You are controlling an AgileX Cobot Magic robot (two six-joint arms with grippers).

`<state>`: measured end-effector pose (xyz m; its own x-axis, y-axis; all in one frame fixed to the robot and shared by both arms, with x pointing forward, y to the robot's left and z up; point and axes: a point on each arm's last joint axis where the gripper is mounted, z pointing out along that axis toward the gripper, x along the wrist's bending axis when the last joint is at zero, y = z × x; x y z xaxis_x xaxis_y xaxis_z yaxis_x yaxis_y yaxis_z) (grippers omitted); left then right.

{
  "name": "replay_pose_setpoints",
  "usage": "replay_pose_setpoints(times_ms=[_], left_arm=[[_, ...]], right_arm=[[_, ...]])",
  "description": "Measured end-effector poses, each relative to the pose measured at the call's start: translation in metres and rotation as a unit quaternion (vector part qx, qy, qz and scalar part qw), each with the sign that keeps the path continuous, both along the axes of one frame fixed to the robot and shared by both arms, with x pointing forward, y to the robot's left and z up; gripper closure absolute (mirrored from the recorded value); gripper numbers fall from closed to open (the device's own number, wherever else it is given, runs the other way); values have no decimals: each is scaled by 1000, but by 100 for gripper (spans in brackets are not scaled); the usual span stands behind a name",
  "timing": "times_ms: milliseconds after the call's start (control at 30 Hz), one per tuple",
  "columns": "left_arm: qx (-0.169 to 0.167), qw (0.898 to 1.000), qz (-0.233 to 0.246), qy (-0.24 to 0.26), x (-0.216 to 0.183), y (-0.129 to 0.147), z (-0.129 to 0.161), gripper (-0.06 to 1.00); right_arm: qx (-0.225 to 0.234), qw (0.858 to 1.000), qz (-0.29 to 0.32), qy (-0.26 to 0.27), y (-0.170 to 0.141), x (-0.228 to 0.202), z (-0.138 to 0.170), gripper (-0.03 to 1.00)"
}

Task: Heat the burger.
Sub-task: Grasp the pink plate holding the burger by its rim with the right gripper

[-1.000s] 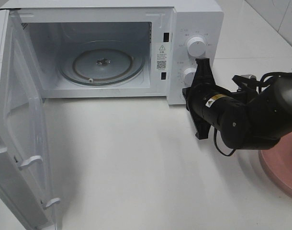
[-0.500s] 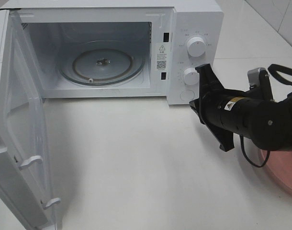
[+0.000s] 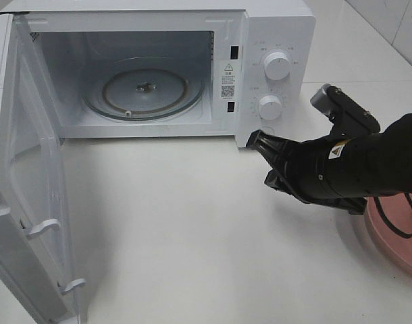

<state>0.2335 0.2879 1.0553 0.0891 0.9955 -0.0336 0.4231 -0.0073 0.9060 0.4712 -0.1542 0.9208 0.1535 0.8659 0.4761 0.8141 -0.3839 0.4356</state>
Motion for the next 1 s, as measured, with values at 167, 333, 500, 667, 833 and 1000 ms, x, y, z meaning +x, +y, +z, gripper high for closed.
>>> replay_pose_setpoints(times_ms=[167,333,500,667,833,1000], left_arm=[[0,1000,0,0,0,0,0,-2],[0,1000,0,0,0,0,0,-2],[0,1000,0,0,0,0,0,-2],[0,1000,0,0,0,0,0,-2],[0,1000,0,0,0,0,0,-2],[0,1000,0,0,0,0,0,-2]], right_arm=[[-53,995,83,32,-2,-12,0,93],[-108,978,168,58,-7,-24,3,93],[-150,962,217,74,-13,-34,10,91],[-218,934,271,86,-28,-48,26,86],[-251,921,287,76,-37,-54,38,68],[-289,907,300,57,-48,-60,51,30]])
